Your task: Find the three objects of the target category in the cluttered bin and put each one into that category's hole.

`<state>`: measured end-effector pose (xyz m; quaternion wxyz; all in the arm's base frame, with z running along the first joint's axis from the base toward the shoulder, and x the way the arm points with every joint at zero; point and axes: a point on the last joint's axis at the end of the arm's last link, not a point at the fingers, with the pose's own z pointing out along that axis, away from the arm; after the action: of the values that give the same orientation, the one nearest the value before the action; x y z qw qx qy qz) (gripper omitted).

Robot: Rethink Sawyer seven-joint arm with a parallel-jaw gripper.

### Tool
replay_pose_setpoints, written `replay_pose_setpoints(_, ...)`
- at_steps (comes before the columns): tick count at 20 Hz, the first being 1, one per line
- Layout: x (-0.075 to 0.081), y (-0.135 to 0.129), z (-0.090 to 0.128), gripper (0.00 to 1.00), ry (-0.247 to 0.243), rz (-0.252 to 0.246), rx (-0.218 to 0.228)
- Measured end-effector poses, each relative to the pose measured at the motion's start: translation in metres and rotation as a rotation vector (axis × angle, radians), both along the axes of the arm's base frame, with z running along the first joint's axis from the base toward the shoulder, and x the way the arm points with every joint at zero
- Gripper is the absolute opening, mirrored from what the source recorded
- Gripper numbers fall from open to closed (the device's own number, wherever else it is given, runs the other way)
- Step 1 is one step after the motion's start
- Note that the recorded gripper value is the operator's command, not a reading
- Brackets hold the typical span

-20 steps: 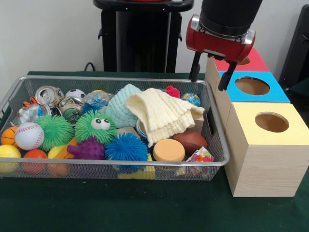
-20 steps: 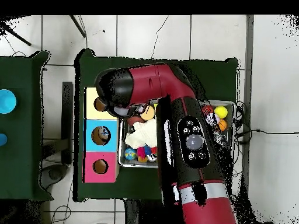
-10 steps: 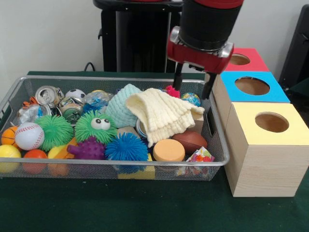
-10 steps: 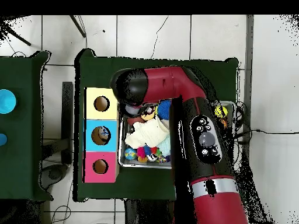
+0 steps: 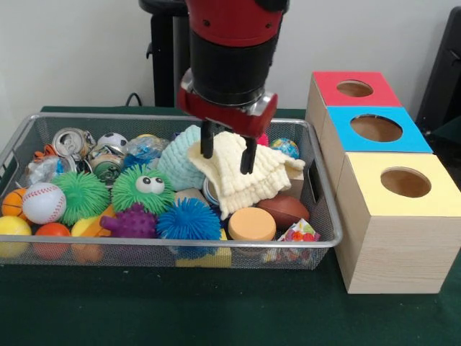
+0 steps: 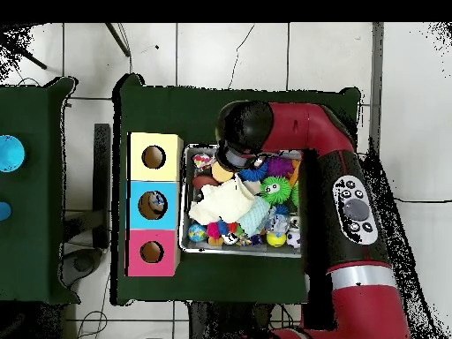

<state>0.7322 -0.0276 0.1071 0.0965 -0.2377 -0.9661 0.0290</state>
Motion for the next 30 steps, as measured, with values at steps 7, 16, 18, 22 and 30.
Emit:
replay_pose_setpoints(7, -0.002, -0.007, -0.002, 1.0, 0.005, -0.011, 0.002)
replay_pose_setpoints(16, -0.03, 0.047, 0.041, 1.0, 0.02, 0.057, 0.008)
replay_pose_setpoints(18, -0.031, 0.055, 0.048, 1.0, 0.015, 0.064, 0.009)
replay_pose_setpoints(22, -0.026, 0.06, 0.064, 1.0, -0.012, 0.071, 0.002)
replay_pose_setpoints(30, -0.01, 0.036, 0.058, 1.0, -0.097, 0.044, 0.006)
